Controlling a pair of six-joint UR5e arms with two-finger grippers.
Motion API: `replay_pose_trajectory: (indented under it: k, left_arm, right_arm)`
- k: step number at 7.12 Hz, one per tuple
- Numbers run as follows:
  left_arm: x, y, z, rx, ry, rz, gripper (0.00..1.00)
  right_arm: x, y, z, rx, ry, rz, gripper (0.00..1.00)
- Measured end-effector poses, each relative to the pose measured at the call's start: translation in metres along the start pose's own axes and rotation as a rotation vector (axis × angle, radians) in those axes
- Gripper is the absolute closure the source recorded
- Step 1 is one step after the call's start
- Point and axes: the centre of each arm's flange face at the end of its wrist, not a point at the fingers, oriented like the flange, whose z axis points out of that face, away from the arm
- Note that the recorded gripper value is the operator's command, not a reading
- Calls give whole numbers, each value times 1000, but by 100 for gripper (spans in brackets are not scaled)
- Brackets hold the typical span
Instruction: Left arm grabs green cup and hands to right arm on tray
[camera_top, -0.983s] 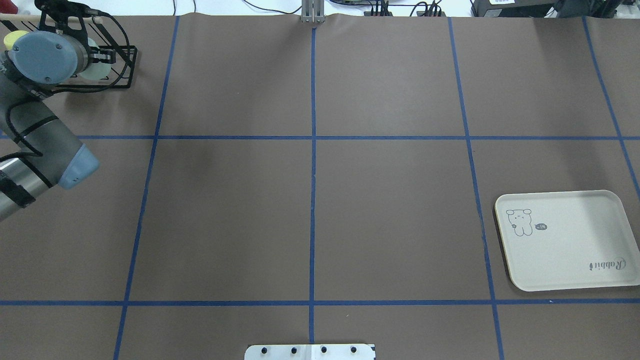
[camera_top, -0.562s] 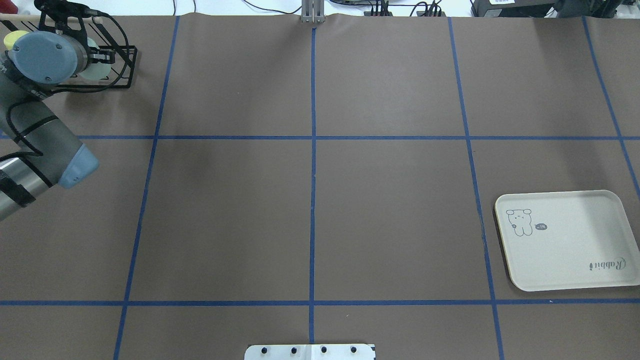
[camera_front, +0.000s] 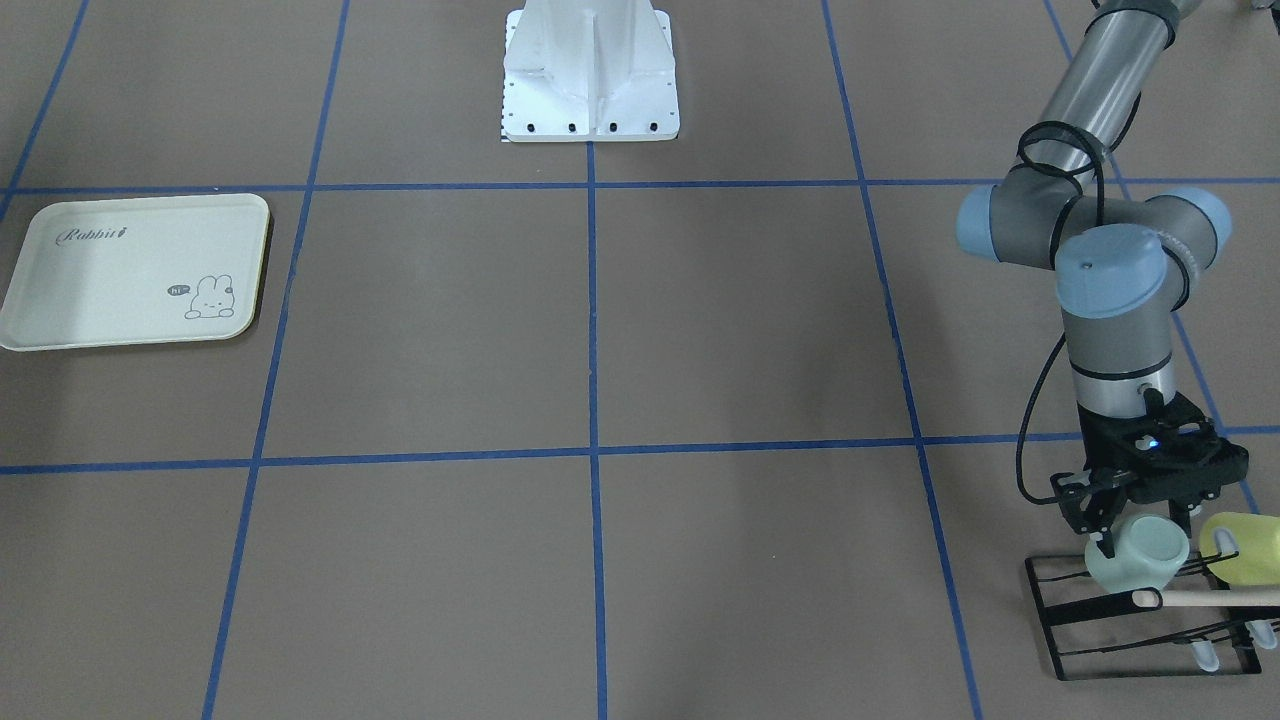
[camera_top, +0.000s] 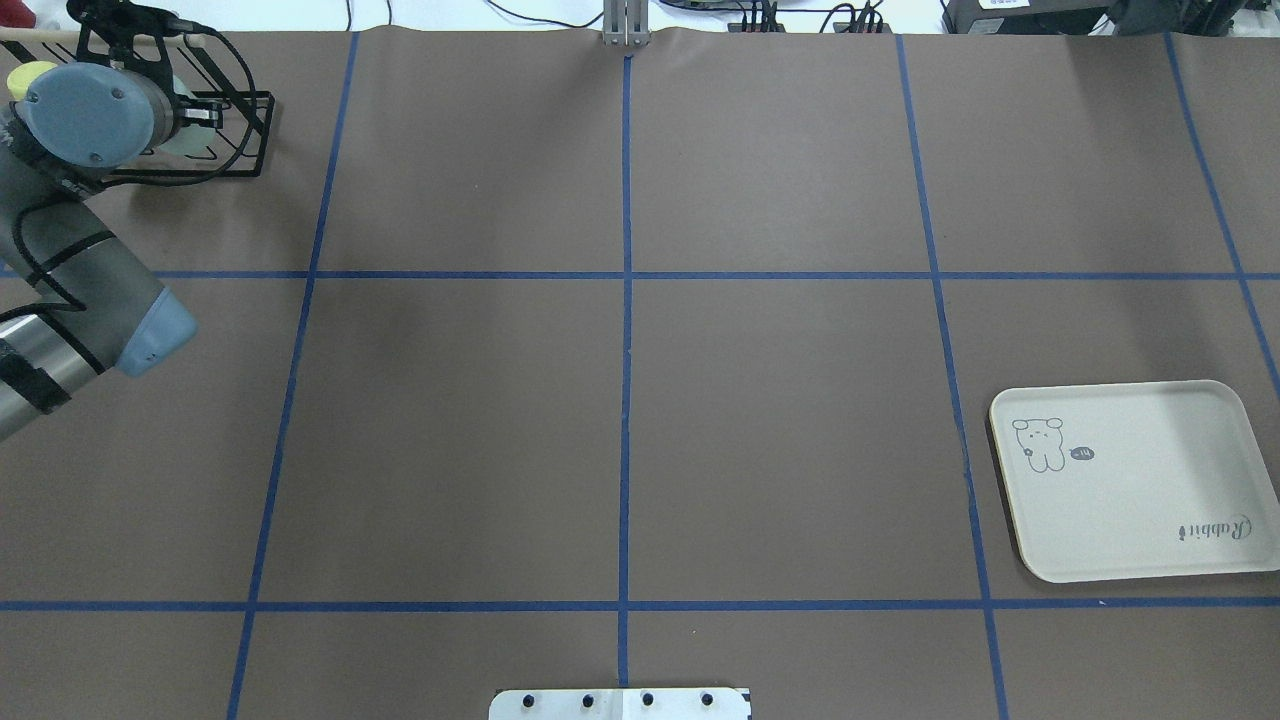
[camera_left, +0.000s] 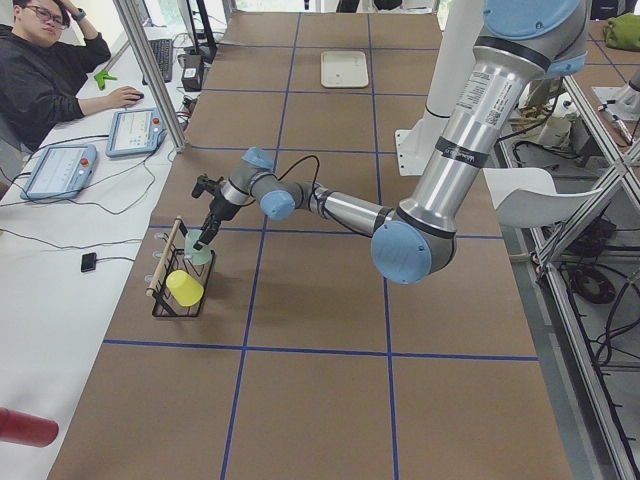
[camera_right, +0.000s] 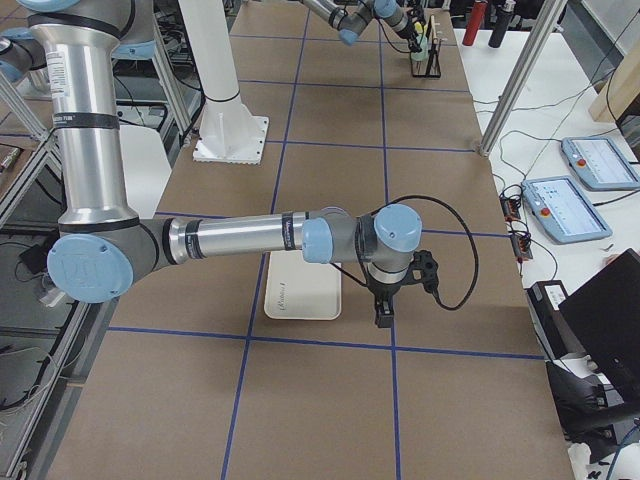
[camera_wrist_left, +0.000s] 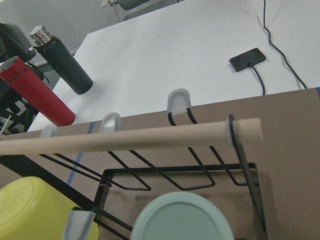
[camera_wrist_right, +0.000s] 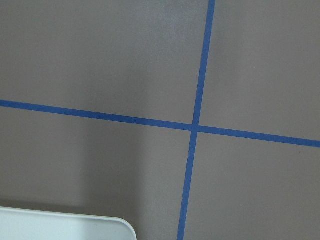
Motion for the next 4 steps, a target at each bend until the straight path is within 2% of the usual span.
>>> replay_pose_trajectory:
  k: [2,4]
  left_arm:
    - [-1,-8,-3,8,3,-8,76]
    - [-5,-24,-9,23,9,-24,82]
  right_arm:
    - [0,0,0,0,1,0,0]
    - [1,1,1,-2,0,2,0]
